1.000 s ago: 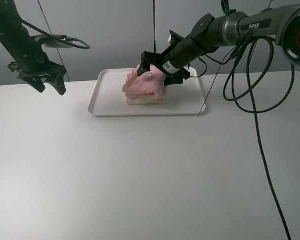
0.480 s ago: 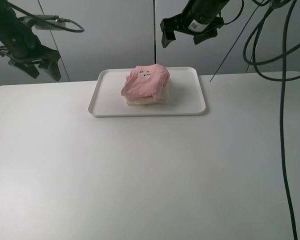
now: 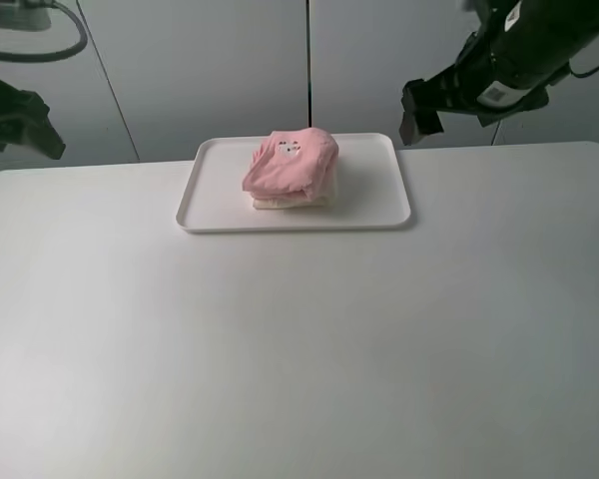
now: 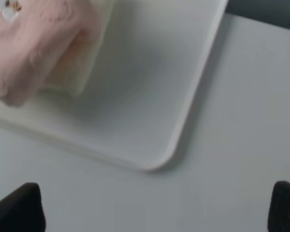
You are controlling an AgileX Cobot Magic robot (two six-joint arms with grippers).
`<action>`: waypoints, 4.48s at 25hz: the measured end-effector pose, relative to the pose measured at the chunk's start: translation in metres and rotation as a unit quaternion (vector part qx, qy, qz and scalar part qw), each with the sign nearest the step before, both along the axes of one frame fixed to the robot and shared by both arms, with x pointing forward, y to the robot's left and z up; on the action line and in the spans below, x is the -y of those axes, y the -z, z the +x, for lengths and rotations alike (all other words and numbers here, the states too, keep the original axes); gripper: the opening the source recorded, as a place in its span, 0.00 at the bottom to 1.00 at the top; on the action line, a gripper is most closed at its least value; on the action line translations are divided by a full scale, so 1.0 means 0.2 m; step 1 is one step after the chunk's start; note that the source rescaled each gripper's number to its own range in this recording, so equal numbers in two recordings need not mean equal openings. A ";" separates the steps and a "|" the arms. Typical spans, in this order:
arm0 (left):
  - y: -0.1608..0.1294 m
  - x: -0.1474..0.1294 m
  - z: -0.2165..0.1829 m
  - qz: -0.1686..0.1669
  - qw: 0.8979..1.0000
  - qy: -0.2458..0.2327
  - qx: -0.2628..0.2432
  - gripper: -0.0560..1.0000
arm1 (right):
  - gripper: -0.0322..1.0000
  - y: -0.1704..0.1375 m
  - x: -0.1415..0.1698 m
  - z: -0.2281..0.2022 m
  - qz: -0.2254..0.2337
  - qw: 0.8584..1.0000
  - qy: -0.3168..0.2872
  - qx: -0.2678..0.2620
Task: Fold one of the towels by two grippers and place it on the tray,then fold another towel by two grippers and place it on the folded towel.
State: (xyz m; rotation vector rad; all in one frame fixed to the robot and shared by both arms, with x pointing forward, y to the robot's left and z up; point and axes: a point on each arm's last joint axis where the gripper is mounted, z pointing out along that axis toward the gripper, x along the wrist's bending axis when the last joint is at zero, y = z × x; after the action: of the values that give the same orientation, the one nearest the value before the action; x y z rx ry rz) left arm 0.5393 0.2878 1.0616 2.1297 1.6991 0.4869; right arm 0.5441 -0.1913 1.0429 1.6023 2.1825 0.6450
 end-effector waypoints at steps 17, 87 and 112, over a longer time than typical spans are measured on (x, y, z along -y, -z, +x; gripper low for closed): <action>-0.23 -0.03 -0.93 -0.035 0.993 -0.044 0.108 0.86 | 1.00 -0.24 0.41 -1.10 0.049 0.992 0.030 0.114; 0.04 -0.05 -1.54 -0.039 0.953 -0.112 0.279 0.86 | 1.00 -0.05 0.51 -1.56 0.033 0.960 0.139 0.239; 0.04 -0.05 -1.54 -0.038 0.953 -0.112 0.279 0.86 | 1.00 -0.05 0.51 -1.56 0.034 0.960 0.139 0.239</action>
State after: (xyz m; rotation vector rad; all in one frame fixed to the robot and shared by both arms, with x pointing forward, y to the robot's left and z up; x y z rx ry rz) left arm 0.2316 0.2969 1.0535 1.5444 1.5866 0.9655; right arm 0.2312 -0.2927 1.0530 1.5474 1.5720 0.9140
